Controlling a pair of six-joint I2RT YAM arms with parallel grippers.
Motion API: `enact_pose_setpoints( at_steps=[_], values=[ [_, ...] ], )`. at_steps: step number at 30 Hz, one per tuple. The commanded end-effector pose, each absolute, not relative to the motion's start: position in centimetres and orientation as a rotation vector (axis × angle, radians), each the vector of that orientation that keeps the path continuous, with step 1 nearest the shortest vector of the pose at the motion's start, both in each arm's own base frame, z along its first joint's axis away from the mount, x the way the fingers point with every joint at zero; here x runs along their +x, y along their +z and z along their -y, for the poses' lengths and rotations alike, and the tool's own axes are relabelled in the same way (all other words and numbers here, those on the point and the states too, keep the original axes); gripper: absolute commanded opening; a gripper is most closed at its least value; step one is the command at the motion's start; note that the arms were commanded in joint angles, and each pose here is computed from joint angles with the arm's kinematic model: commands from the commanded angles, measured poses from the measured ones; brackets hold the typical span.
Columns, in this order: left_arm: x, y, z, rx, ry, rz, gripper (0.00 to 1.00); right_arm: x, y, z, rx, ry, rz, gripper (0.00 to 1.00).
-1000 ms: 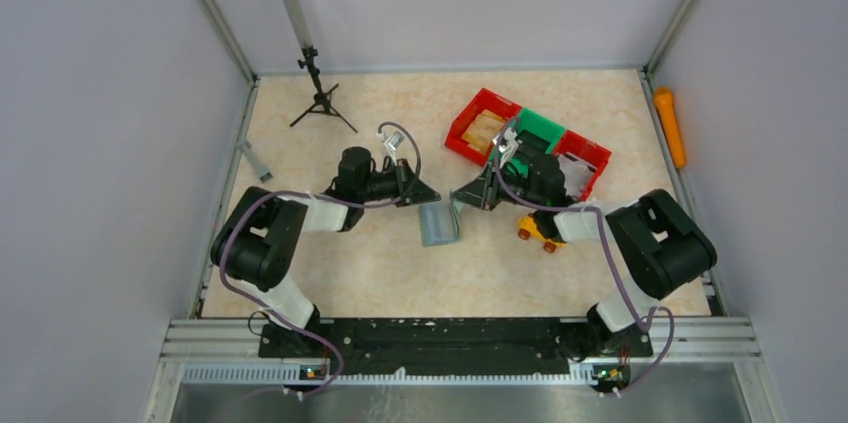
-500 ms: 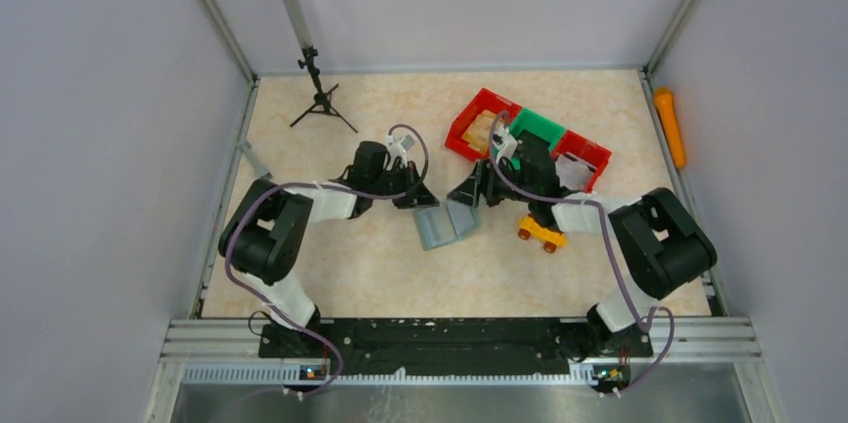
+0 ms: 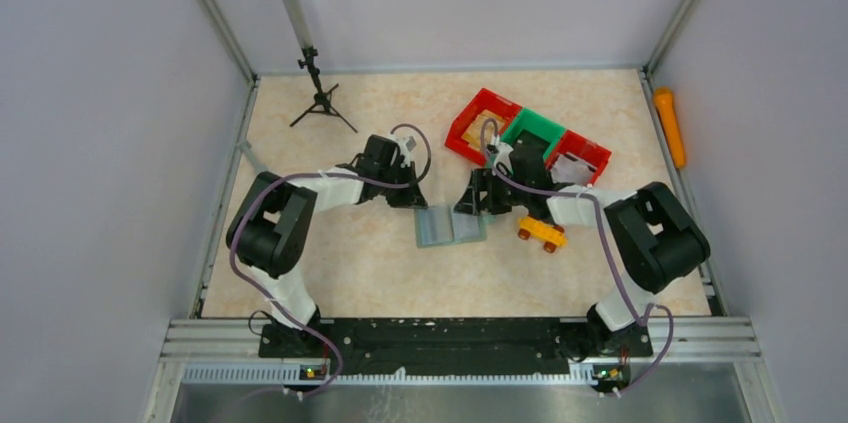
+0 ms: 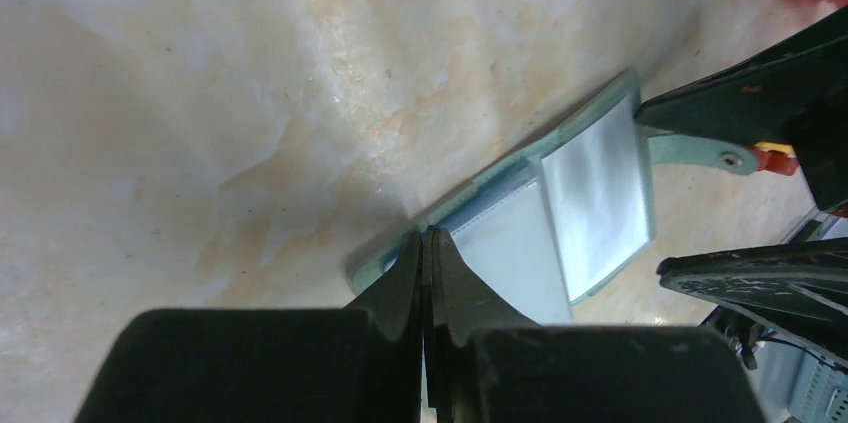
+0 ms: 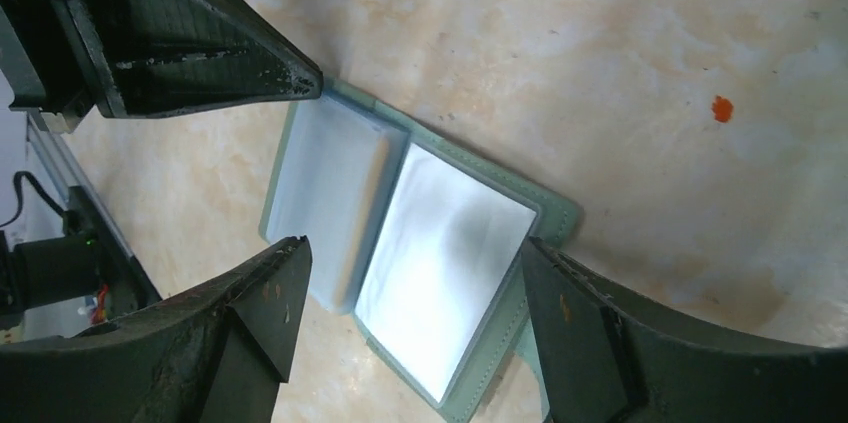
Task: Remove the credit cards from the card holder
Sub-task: Remove the credit card from the card holder.
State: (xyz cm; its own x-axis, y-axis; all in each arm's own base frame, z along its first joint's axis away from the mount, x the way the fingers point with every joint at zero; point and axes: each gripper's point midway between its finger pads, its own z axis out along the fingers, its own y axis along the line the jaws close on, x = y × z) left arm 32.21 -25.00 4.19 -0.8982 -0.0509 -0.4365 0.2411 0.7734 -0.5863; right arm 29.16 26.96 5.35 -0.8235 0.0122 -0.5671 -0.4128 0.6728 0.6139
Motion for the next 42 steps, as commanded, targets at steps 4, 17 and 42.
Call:
enact_pose_setpoints(
  at_steps=[4, 17, 42],
  values=[
    [31.4, 2.9, 24.9, 0.202, -0.829, -2.628, 0.0, 30.6, 7.0, -25.5, -0.308, 0.859, -2.311, 0.81],
    [31.3, 4.1, 24.4, 0.235, -0.799, -2.607, 0.0, 28.0, 5.9, -22.8, -0.238, 0.766, -2.402, 0.85],
    [31.6, 6.9, 25.1, 0.211, -0.942, -2.454, 0.11, 27.6, 9.0, -27.4, -0.261, 1.013, -2.331, 0.0]
  ],
)
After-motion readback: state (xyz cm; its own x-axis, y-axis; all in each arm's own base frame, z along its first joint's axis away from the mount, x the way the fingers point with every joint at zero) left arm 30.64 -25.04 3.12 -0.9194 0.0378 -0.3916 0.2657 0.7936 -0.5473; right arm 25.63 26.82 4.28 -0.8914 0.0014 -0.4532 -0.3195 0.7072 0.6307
